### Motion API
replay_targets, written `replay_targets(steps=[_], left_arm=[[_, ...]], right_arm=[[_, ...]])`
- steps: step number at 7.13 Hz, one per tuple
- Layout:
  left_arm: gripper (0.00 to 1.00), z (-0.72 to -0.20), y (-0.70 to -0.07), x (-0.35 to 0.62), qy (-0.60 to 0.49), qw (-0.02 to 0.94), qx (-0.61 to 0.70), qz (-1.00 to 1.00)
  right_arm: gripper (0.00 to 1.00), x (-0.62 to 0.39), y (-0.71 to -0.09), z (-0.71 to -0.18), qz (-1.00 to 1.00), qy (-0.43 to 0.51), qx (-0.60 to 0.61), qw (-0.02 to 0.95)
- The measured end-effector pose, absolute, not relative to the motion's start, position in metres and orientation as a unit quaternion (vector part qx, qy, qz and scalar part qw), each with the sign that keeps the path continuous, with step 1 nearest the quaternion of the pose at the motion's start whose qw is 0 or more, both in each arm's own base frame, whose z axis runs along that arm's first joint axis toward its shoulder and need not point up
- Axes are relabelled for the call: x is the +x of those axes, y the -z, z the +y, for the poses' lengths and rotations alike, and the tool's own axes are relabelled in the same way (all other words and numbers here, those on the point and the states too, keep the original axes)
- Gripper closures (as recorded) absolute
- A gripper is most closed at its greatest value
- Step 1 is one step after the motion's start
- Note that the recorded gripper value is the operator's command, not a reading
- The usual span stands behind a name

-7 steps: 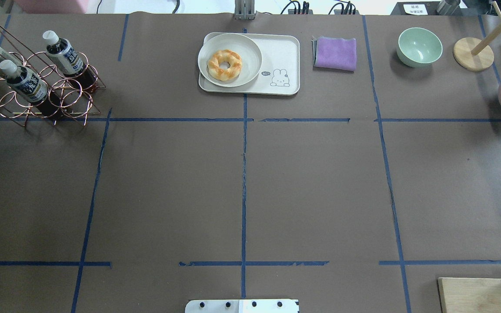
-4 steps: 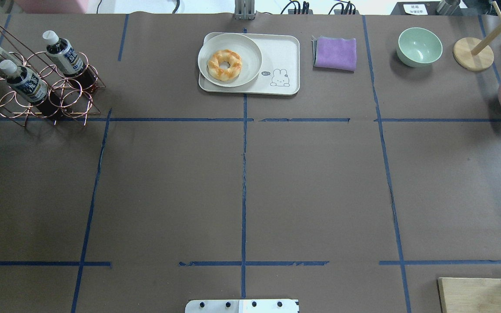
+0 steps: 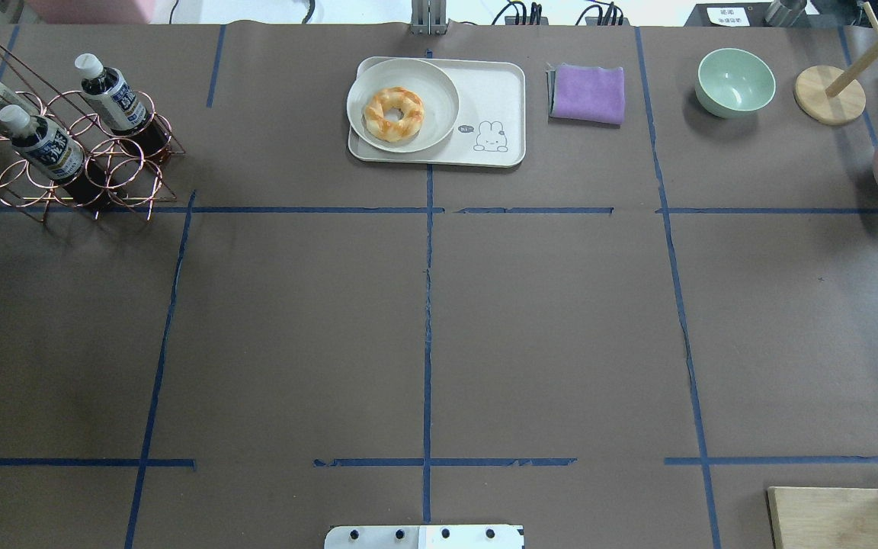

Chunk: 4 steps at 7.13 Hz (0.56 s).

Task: Place tea on tray
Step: 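Lower the left gripper onto a dark tea bottle in the copper rack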

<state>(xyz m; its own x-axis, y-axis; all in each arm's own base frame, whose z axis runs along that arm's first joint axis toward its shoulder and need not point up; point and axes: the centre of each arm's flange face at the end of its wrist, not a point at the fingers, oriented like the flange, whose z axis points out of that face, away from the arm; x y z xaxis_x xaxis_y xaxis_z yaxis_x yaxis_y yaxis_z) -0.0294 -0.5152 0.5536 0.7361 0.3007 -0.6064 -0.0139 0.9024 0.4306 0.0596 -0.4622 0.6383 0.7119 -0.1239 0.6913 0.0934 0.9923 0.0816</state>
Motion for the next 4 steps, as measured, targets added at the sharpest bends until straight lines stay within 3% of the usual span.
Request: replay_targets(steps=[4], left_arm=[[0.00,-0.517,-0.500,0.047,0.041,0.861,0.284,0.421]], right_arm=[[0.00,0.059,-0.637,-0.462,-0.378,0.059,0.021,0.924]])
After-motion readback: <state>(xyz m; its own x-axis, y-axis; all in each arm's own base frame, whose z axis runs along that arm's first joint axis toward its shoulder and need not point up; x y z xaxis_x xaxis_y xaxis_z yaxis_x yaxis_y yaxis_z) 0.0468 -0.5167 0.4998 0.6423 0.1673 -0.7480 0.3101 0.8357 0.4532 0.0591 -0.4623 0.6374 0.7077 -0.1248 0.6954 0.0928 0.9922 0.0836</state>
